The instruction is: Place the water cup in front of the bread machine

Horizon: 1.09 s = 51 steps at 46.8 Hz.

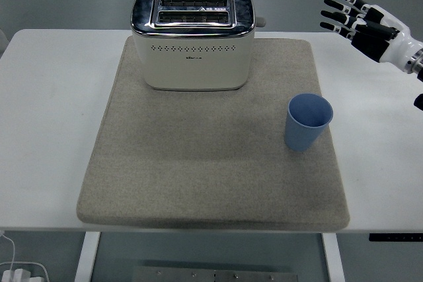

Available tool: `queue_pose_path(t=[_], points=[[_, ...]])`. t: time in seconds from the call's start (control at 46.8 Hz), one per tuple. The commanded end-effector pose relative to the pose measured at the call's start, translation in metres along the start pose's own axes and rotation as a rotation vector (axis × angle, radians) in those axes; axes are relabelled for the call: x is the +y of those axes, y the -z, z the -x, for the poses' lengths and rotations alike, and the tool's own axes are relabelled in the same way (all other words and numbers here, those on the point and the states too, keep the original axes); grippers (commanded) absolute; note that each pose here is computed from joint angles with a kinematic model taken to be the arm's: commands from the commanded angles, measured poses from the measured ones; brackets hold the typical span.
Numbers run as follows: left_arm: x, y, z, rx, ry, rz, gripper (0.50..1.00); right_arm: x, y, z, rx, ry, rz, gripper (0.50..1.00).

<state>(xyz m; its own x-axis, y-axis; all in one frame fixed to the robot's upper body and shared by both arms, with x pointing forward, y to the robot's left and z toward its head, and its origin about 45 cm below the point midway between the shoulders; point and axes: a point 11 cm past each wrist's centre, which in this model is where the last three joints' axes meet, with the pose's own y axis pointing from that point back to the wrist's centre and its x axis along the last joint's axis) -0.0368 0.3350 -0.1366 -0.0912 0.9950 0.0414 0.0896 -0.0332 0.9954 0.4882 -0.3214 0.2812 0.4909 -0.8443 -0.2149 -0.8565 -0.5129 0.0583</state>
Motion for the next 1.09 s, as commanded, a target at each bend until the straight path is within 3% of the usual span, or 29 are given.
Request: queue_pose_path(t=[0.0,0.128,0.299,0.491,0.662,0.769,0.962,1.068], points=[[0.000,0.001,0.000,0.000,0.000,-0.002,1.000,0.008,0.003,-0.009,0.041,-0.018,0.001,0.928],[0.000,0.000,-0.001,0.000,-0.002,0.000,1.000,0.023,0.004,-0.022,0.120,-0.039,-0.014,0.928],[0.000,0.000,0.000,0.000,0.000,0.000,1.000,0.056,0.007,-0.048,0.207,-0.089,-0.034,0.928],[0.000,0.000,0.000,0.000,0.000,0.000,1.000,0.094,0.000,-0.075,0.251,-0.154,0.002,0.928],[0.000,0.000,-0.001,0.000,-0.002,0.000,1.000,0.117,-0.024,-0.083,0.233,-0.180,0.046,0.928],[0.000,0.000,0.000,0.000,0.000,0.000,1.000,0.129,-0.039,-0.079,0.218,-0.161,0.063,0.928],[0.000,0.000,0.000,0.000,0.000,0.000,1.000,0.140,-0.068,-0.048,0.165,-0.057,0.083,0.928],[0.000,0.000,0.000,0.000,0.000,0.000,1.000,0.143,-0.081,-0.031,0.132,-0.011,0.070,0.928]])
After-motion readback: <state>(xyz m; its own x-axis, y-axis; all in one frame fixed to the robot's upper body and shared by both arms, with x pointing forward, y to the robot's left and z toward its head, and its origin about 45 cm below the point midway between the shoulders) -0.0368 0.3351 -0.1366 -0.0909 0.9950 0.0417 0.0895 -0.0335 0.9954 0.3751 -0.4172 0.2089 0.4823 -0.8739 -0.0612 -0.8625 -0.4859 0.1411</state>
